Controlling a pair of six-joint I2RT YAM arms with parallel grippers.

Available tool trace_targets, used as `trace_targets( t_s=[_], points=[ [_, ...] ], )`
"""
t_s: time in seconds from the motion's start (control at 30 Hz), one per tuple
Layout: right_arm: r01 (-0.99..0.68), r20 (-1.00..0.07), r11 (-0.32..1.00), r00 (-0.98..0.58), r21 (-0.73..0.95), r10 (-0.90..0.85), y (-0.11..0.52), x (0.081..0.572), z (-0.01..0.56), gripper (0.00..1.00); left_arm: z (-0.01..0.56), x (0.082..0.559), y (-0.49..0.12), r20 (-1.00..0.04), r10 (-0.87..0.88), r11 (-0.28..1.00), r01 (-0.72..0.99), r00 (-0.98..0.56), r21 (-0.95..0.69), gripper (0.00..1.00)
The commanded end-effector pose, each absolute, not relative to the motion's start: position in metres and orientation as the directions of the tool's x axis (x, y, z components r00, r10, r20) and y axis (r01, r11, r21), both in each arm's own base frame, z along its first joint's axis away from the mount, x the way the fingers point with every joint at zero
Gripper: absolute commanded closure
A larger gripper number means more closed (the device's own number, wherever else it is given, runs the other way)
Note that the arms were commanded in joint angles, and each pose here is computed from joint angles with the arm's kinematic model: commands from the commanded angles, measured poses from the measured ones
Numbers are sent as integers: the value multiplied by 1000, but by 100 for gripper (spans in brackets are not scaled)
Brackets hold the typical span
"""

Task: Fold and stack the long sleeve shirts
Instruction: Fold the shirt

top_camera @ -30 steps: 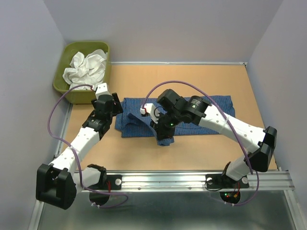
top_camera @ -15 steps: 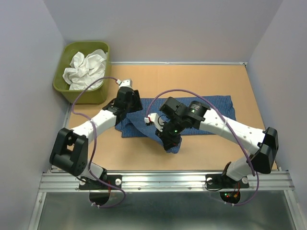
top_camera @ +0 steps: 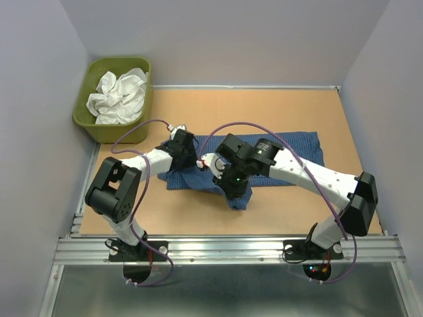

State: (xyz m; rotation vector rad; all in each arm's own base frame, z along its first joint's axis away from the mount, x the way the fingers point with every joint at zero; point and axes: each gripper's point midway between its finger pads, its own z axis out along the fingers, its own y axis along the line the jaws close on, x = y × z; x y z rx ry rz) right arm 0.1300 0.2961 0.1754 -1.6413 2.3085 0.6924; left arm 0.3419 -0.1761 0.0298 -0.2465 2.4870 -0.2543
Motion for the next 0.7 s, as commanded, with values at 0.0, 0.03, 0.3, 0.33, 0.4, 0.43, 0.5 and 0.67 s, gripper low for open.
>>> trace_targets(
  t_s=[0.0, 0.03, 0.3, 0.33, 0.4, 0.43, 0.5, 0.67],
  points=[
    [-912, -479, 405, -388, 72, -788, 298, 186, 186, 99, 47, 344, -150, -590, -278, 960, -193, -758, -204, 44],
    [-902, -489, 424, -405, 77, -773, 298, 195, 189, 100, 50, 347, -144, -596, -282, 959, -202, -752, -199, 44],
    [-726, -477, 669, -649, 157, -593, 249, 286, 173, 100, 48, 353, -139, -579, -262, 965, -189, -772, -184, 43],
    [-705, -468, 689, -672, 168, -574, 244, 293, 169, 99, 46, 353, -140, -574, -259, 965, -186, -777, -185, 43],
    [-629, -449, 755, -737, 185, -505, 224, 315, 162, 99, 47, 354, -141, -572, -259, 965, -182, -778, -190, 43],
    [-590, -418, 781, -774, 205, -475, 219, 320, 152, 99, 46, 354, -141, -571, -256, 966, -179, -780, -188, 43],
    [-530, -405, 821, -813, 214, -419, 204, 337, 146, 99, 48, 355, -142, -572, -256, 966, -178, -779, -190, 42],
    [-420, -369, 884, -870, 205, -328, 188, 368, 124, 94, 58, 364, -141, -582, -262, 964, -178, -770, -199, 36]
  ],
)
